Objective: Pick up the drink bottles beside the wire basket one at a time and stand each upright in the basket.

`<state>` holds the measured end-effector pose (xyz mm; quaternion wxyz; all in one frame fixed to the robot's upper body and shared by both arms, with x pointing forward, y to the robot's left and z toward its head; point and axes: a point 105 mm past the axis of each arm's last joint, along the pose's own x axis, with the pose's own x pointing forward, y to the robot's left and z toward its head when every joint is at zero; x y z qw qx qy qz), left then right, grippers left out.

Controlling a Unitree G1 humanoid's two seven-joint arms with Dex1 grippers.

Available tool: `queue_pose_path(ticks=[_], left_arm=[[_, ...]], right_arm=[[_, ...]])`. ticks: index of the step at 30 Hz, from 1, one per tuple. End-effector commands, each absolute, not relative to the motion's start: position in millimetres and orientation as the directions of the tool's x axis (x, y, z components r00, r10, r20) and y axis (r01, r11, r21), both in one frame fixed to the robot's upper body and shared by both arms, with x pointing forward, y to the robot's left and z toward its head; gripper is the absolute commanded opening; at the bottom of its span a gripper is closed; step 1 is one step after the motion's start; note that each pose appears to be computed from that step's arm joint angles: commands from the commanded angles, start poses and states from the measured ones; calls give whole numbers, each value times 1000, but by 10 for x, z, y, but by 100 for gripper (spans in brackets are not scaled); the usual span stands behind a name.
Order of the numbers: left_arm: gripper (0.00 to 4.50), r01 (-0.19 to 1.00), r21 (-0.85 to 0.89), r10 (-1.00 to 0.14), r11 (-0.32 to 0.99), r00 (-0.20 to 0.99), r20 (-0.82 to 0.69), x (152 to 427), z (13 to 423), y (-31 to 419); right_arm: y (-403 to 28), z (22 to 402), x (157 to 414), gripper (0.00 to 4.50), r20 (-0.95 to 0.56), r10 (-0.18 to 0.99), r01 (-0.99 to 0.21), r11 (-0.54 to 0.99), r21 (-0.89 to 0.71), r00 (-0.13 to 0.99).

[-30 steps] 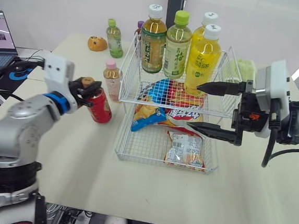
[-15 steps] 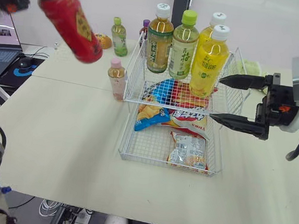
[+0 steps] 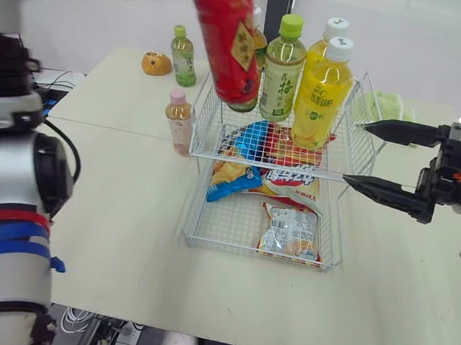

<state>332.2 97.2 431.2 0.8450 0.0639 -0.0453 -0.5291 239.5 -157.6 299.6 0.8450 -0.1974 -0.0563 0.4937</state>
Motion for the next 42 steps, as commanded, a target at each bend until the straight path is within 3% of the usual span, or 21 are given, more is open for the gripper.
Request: queue_pose_path(ticks=[1, 8, 21, 31, 38, 42], left_arm=[[137, 894, 249, -923, 373, 384, 6, 3321, 4296, 727], [137, 908, 268, -936, 321, 347, -54, 3463, 3996, 437], [137, 917, 288, -947, 275, 311, -85, 3563, 3862, 349], [449, 936, 284, -975, 209, 223, -16, 3321, 4144, 449], [449, 915, 310, -965, 260, 233, 122, 2959, 4591, 1011], [449, 846, 351, -916, 402, 373, 148, 2977, 4616, 1353]], right_arm=[[-1614, 3117, 2327, 450, -68, 840, -771, 459, -442, 539], [-1631, 3122, 2309, 450, -66, 830, -761, 473, -444, 554], [-1630, 3130, 2295, 450, -64, 826, -756, 478, -447, 560], [-1611, 3138, 2279, 450, -61, 825, -753, 479, -452, 562], [-1562, 3150, 2246, 450, -58, 838, -762, 462, -453, 543], [-1491, 3129, 2225, 450, -59, 859, -784, 432, -446, 508]])
